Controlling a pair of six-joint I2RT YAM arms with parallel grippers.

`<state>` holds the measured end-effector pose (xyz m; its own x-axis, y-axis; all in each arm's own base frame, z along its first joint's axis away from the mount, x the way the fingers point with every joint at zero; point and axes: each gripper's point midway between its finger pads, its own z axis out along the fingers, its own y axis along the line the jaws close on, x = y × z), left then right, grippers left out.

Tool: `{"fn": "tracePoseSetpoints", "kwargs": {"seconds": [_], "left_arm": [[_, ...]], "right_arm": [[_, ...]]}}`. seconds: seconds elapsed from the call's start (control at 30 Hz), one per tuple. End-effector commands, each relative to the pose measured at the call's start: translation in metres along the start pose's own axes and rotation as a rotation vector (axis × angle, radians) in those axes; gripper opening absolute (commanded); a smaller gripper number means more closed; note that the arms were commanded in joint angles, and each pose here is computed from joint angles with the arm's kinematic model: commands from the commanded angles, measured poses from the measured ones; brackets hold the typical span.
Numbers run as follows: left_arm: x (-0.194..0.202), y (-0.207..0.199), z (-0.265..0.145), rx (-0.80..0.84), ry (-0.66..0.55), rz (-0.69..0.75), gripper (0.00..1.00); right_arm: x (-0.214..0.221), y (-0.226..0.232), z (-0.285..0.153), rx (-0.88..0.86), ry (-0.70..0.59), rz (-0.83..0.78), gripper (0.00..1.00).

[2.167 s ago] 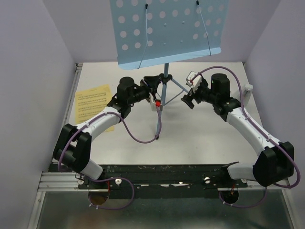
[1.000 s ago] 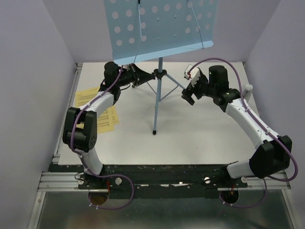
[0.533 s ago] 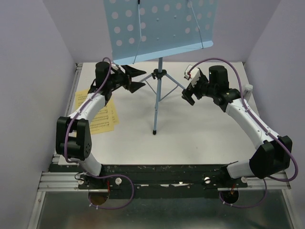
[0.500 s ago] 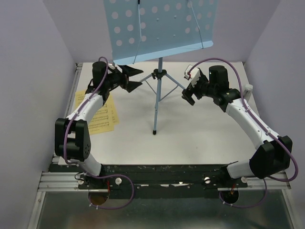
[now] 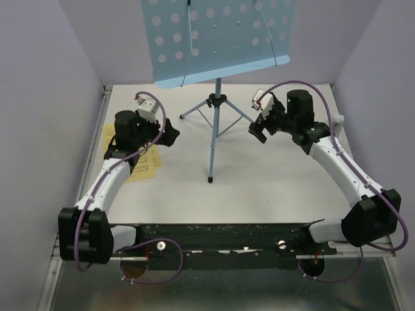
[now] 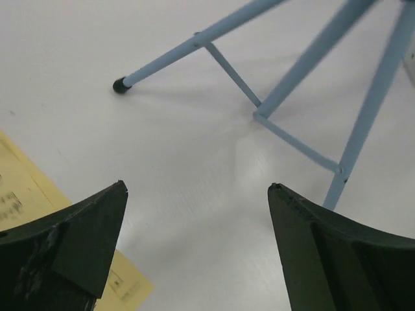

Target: Pack up the instrument practice props

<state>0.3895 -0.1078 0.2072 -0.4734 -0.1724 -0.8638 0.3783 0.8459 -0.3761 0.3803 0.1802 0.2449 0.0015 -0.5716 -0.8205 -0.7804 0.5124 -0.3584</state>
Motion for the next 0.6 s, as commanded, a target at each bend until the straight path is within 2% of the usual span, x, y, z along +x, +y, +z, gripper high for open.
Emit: {"fn": "tracePoseSetpoints", "kwargs": {"seconds": [0.0,0.1,0.2,0.3,0.47,0.57], "left_arm": [[-0.011,-0.032,-0.024,0.068,-0.193,0.816,0.99],[0.008,-0.062,-0.032,0.123,-0.278,1.234,0.98],[0.004,-0.091,-0.032,0.181,-0.424,1.613,0.99],[-0.019,-0.111,-0.021,0.179,-0.509,1.755,0.99],[-0.062,-0.129,0.017,0.117,-0.558,1.875,0.83],[-0.074,-0.138,0.034,0.124,-0.577,1.916,0.78]], "right_arm": [[-0.007,0.014,-0.007,-0.030,-0.066,-0.023,1.00],[-0.007,0.024,-0.010,-0.048,-0.099,-0.006,1.00],[-0.008,0.033,-0.016,-0.067,-0.120,0.006,1.00],[-0.009,0.038,-0.018,-0.077,-0.132,0.018,1.00],[-0.012,0.042,-0.018,-0.087,-0.162,0.041,1.00],[-0.015,0.043,-0.020,-0.088,-0.178,0.041,1.00]]}}
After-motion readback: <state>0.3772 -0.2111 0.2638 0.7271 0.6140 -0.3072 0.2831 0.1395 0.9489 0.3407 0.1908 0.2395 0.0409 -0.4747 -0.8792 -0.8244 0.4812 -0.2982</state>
